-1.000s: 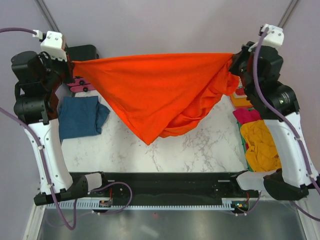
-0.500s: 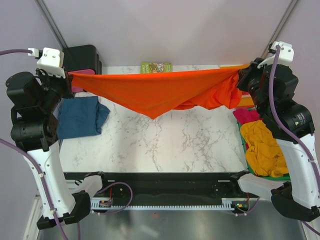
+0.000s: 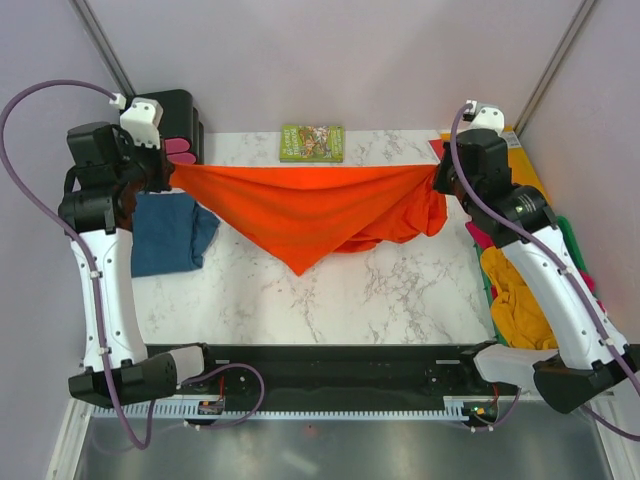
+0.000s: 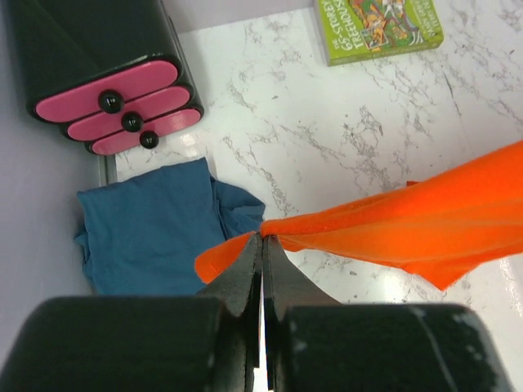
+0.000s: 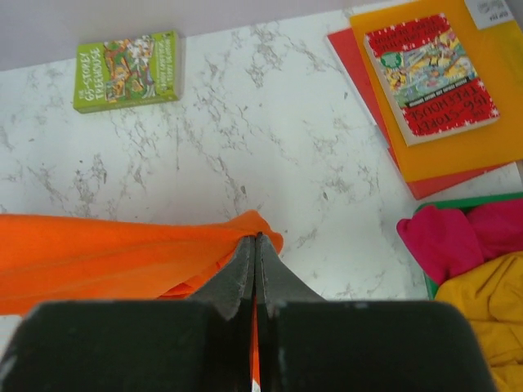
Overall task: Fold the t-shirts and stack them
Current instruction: Flatten out the tshirt
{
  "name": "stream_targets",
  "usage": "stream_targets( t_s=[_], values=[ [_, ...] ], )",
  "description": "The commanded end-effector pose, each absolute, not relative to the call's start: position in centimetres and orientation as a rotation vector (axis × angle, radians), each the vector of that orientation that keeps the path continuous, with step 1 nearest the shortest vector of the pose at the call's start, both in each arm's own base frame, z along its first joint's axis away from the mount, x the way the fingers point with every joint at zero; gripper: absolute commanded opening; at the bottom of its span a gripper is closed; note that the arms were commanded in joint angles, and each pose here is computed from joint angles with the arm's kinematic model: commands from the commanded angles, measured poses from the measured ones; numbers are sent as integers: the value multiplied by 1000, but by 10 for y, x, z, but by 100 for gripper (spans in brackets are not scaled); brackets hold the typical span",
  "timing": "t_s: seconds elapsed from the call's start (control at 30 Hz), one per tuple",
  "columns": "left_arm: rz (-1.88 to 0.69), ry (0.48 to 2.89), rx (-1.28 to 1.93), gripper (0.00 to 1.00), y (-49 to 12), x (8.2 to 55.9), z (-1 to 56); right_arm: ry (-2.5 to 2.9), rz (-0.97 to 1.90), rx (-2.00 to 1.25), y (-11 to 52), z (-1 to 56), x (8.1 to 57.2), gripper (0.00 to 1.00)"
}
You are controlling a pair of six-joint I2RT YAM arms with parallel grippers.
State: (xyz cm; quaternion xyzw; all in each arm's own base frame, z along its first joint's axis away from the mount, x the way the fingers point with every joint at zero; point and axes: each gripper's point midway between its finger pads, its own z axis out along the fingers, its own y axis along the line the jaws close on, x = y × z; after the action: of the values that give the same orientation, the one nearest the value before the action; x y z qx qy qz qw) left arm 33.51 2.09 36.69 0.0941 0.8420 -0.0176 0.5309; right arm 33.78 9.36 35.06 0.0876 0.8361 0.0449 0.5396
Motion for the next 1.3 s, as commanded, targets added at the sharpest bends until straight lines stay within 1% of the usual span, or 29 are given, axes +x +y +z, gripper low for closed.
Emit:
stream_targets(
  t_s=[0.0, 0.3, 0.37, 0.47, 0.57, 0.63, 0.8, 0.83, 0.87, 0.9, 0.93, 0.97, 1.03, 1.07, 1.1, 1.13, 1.17, 1.2, 1.23, 1.27],
  values=[
    [-11, 1743, 283, 2, 8, 304, 448, 1771, 217, 172, 90, 426, 318, 0],
    [-42, 1583, 336, 2, -19, 237, 501, 1662, 272, 148, 75, 484, 274, 0],
    [-32, 1567, 344, 2, -21, 227, 505, 1649, 284, 145, 74, 491, 270, 0],
    [-15, 1584, 346, 2, -19, 227, 499, 1645, 258, 160, 69, 491, 270, 0],
    [-40, 1640, 348, 2, -17, 242, 480, 1682, 202, 172, 69, 472, 285, 0],
    [-99, 1686, 372, 2, -20, 260, 462, 1736, 161, 171, 74, 444, 304, 0],
    [-253, 1892, 390, 2, -20, 320, 378, 1894, 112, 174, 98, 364, 358, 0],
    [-282, 1966, 371, 2, -15, 340, 353, 1903, 113, 187, 102, 354, 369, 0],
    [-282, 1986, 375, 2, -12, 351, 341, 1915, 104, 193, 104, 346, 377, 0],
    [-285, 2017, 363, 2, -8, 362, 328, 1956, 76, 189, 109, 326, 392, 0],
    [-282, 2065, 348, 2, -3, 377, 309, 1949, 61, 202, 110, 324, 402, 0],
    [-265, 2064, 348, 2, 2, 389, 303, 1988, 25, 197, 113, 305, 416, 0],
    [-248, 2114, 329, 2, 11, 409, 279, 1992, -29, 211, 111, 298, 433, 0],
    [-238, 2111, 327, 3, 13, 418, 276, 2027, -68, 208, 113, 280, 445, 0],
    [-234, 2115, 326, 6, 13, 424, 273, 2035, -89, 211, 112, 274, 451, 0],
    [-221, 2132, 311, 21, 17, 430, 266, 2020, -114, 229, 110, 278, 458, 0],
    [-220, 2145, 301, 33, 19, 438, 260, 2041, -137, 221, 111, 266, 465, 14],
    [-206, 2147, 282, 44, 22, 443, 258, 2042, -141, 219, 112, 266, 468, 25],
    [-211, 2147, 255, 61, 23, 446, 259, 2032, -136, 224, 114, 270, 471, 35],
    [-205, 2136, 243, 68, 23, 447, 264, 2023, -127, 232, 113, 274, 471, 46]
  ],
)
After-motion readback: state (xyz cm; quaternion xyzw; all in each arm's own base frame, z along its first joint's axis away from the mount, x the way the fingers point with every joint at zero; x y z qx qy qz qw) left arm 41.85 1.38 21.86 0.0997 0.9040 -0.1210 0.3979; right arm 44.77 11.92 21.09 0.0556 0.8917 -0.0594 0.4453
